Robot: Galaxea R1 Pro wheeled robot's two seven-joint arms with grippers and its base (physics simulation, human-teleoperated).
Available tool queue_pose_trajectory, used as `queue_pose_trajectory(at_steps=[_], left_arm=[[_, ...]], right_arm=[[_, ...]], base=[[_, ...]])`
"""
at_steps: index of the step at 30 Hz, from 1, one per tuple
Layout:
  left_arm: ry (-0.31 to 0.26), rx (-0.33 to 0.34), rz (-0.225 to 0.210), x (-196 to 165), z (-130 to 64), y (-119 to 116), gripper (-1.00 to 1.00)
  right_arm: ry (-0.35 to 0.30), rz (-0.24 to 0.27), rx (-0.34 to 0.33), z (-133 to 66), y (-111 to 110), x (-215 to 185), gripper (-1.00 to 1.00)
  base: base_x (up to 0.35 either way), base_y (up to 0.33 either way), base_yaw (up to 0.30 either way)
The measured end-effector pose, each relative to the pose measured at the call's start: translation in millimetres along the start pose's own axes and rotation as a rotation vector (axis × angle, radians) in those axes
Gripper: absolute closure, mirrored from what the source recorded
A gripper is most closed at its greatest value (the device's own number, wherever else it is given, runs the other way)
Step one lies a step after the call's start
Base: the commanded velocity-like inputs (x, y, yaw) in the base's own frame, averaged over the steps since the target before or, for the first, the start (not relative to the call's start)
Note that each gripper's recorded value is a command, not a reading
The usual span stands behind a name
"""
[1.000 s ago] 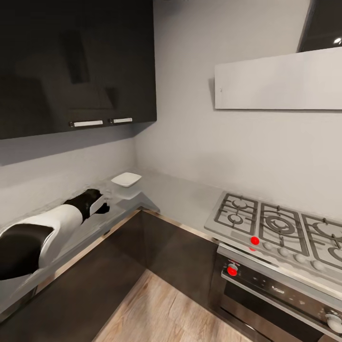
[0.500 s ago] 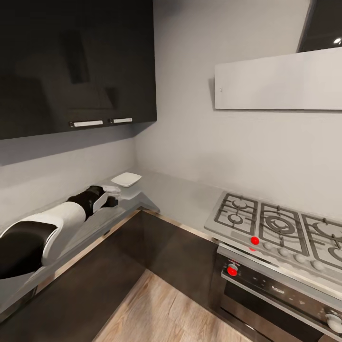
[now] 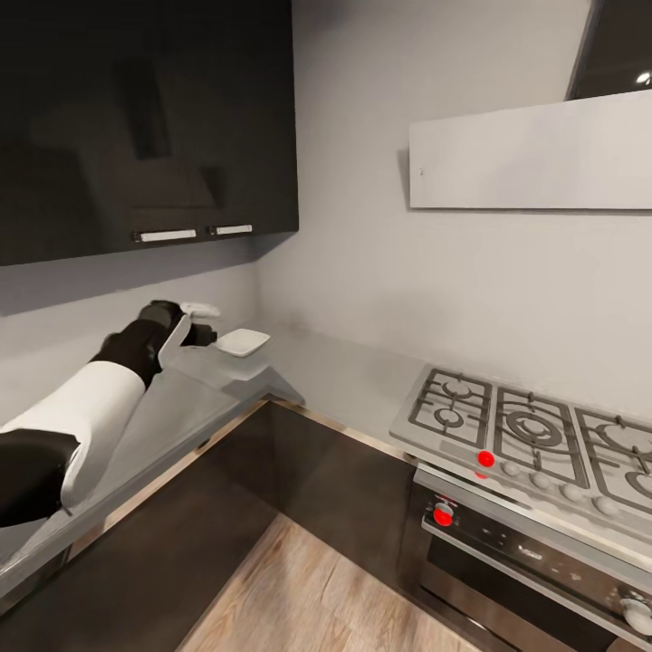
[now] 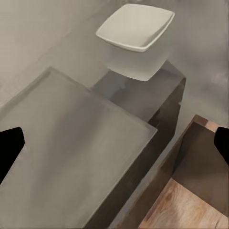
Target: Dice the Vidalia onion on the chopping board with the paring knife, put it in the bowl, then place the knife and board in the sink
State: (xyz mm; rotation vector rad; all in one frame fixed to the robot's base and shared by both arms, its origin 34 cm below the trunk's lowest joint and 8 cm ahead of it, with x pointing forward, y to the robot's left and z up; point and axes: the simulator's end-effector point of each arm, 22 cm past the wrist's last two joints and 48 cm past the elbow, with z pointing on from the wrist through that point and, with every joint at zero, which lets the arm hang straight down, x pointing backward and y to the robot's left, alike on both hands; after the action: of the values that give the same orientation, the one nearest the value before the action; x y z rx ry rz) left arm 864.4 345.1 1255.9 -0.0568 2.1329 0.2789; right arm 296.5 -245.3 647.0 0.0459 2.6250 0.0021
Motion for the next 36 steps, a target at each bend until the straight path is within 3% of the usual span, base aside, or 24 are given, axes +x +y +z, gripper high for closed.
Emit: queue_pose_trajectory(at_steps=[7,12,22,36], left_arm=[[0.052,-0.02,0.009,-7,-20.3,21,-1.0],[0.028,-0.039,0.004,-21,-33.3,41,-1.0],[0.011,-0.043,0.006,-28,-38.4,45,-1.0],[0.02,-0.044,0.004,-25,-36.7,45,-1.0]], right_arm=[[0.0,0.0,0.0,0.0,0,0,-1.0],[0.0,0.0,0.0,0.0,0,0,-1.0],[0.0,0.0,0.0,0.0,0,0,-1.0],[0.0,-0.002,-0.004,-0.3,1,0,-1.0]], base=[[0.0,0.0,0.0],[0.0,0.0,0.0],[0.017,0.0,0.0],[0.306,0.0,0.0]])
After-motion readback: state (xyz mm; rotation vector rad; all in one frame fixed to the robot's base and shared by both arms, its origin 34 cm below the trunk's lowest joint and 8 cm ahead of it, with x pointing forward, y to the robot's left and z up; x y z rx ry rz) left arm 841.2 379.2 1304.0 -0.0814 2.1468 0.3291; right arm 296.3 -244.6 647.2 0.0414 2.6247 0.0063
